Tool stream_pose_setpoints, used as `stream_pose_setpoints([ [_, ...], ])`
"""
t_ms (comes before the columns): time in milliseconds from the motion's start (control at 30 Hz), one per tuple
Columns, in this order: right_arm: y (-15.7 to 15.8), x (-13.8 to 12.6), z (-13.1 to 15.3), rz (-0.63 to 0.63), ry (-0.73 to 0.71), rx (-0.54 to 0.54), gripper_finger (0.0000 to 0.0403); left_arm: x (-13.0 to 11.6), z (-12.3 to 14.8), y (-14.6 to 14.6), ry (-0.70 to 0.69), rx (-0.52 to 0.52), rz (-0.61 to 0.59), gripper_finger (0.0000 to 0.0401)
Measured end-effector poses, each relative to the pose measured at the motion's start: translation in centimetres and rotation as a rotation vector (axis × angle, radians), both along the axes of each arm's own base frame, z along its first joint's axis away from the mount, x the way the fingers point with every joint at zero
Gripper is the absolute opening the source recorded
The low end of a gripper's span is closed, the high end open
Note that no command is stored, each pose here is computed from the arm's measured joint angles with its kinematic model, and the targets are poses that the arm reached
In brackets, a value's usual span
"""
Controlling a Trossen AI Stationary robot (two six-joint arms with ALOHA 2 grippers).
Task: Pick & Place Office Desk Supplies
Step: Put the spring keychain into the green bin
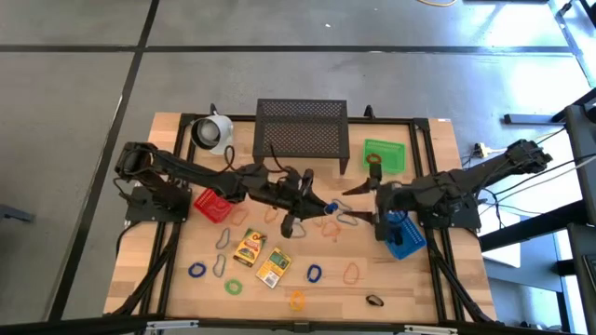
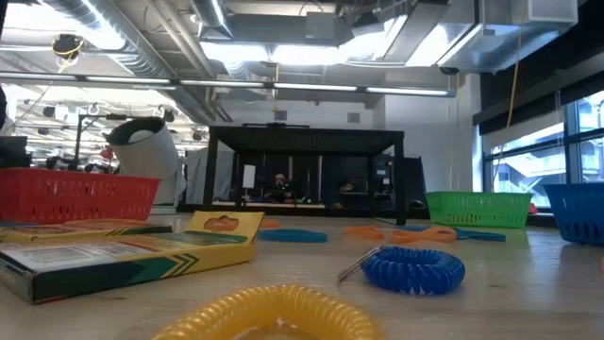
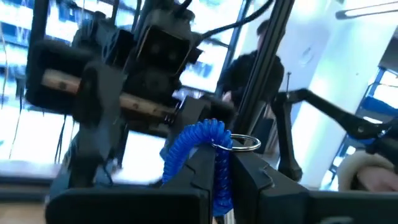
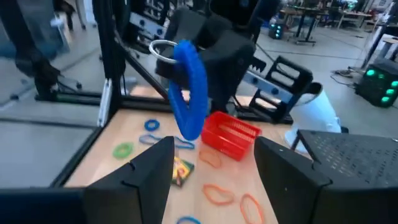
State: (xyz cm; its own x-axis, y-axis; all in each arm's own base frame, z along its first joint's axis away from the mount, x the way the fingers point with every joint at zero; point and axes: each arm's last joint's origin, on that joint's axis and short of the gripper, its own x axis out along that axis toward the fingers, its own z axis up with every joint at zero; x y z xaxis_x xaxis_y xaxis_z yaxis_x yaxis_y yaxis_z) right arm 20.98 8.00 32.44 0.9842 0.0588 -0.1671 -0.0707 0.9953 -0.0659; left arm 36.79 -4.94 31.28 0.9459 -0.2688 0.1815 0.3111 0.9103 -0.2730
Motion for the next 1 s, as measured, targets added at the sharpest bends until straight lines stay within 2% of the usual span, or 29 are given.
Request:
stream_pose_setpoints([
  [233, -0.8, 1.9, -0.2, 0.071, -0.034, 0.118, 0.0223, 0.1, 0.0, 0.3, -0.029, 0.058, 0.029, 0.0022],
  [400, -1.0, 3.2, -0.3, 0.081, -0.08, 0.136, 0.0223, 0.1, 0.0, 0.4, -0.044, 0.131, 0.067, 0.0022],
  [567, -1.2, 3.8, -0.5, 0.066, -0.093, 0.18, 0.021, 0.1, 0.0, 0.7, -0.044, 0.14, 0.076, 0.0022],
  [733, -1.3, 4.1, -0.8, 0.054, -0.079, 0.232, 0.0161, 0.2, -0.1, 1.3, -0.039, 0.145, 0.09, 0.0022],
  [1000, -1.3, 4.1, -0.9, 0.046, -0.069, 0.265, 0.0027, 0.2, 0.0, 1.5, -0.032, 0.147, 0.093, 0.0022],
])
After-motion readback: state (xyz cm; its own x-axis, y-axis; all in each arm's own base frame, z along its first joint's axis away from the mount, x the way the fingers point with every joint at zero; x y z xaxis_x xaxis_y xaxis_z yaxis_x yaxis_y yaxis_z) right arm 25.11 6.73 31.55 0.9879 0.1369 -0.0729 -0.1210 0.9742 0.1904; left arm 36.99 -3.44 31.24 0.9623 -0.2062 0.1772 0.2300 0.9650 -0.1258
